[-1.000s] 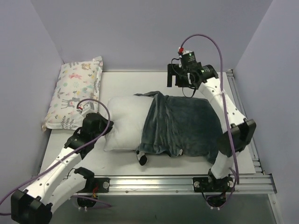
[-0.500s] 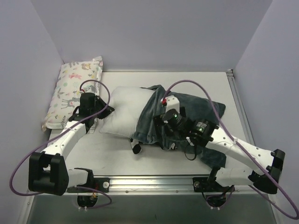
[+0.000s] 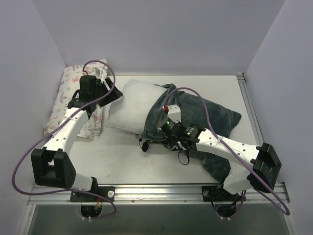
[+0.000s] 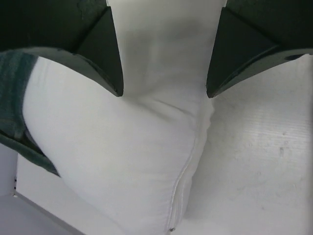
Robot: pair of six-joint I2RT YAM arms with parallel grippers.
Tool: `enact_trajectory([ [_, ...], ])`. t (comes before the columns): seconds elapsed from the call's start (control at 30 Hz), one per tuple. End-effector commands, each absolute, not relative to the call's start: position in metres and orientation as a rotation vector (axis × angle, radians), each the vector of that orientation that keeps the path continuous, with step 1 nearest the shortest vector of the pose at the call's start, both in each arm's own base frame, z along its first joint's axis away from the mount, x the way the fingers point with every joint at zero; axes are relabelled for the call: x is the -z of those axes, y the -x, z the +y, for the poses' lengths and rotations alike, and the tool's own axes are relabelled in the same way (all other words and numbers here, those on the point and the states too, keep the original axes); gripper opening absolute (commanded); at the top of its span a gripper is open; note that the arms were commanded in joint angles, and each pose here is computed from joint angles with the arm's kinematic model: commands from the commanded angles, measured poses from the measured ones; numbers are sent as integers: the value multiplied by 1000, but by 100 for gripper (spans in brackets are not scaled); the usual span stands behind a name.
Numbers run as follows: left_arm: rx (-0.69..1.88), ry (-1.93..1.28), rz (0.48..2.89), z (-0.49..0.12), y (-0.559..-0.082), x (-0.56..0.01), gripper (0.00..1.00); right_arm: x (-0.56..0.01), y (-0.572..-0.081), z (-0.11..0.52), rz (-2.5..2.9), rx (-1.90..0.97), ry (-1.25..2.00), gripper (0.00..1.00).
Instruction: Remove the pillowcase from the pillow
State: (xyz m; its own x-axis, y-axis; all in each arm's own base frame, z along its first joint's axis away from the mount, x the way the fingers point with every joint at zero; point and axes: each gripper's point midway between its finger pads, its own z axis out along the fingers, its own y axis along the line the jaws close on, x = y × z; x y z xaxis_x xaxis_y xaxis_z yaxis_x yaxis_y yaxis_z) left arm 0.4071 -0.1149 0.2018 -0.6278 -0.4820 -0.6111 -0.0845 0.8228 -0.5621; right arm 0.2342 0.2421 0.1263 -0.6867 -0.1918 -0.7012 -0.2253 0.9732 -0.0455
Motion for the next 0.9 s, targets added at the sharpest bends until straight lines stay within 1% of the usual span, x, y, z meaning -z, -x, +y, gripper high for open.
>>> enact_trajectory([
  [0.0,526,384,2101,-96,-392,-261,79,-152,-252,250,2298,-152,246,15],
  [0.07,535,453,2085,-91,-375,-263,97,-161,-259,256,2297,-192,240,12],
  [0.1,559,453,2088,-99,-366,-262,98,-160,-261,260,2299,-192,249,9],
  [0.13,541,480,2121,-100,-355,-242,97,-161,-263,263,2302,-202,254,7],
  [0.17,575,506,2079,-105,-344,-250,97,-167,-267,268,2293,-219,253,6],
  [0.2,583,521,2081,-110,-336,-242,98,-164,-270,270,2303,-213,260,4],
  [0.23,595,523,2083,-120,-326,-235,97,-164,-271,273,2306,-224,263,3],
  [0.27,618,579,2119,-125,-315,-210,97,-165,-271,274,2306,-229,267,2],
  [0.3,668,584,2080,-131,-311,-214,97,-165,-272,276,2308,-234,268,1],
  [0.4,789,618,2055,-157,-297,-197,97,-164,-271,276,2314,-248,278,0],
  [0.47,854,643,2000,-166,-302,-196,98,-162,-269,274,2317,-246,278,0],
  [0.53,861,661,1996,-168,-308,-185,97,-156,-266,270,2328,-235,279,0],
  [0.57,904,657,1939,-173,-320,-193,97,-156,-264,267,2328,-233,276,0],
  [0.67,985,656,1862,-185,-339,-193,97,-148,-259,259,2343,-217,276,0],
  [0.87,1022,678,1789,-193,-369,-187,97,-145,-248,238,2347,-202,256,0],
])
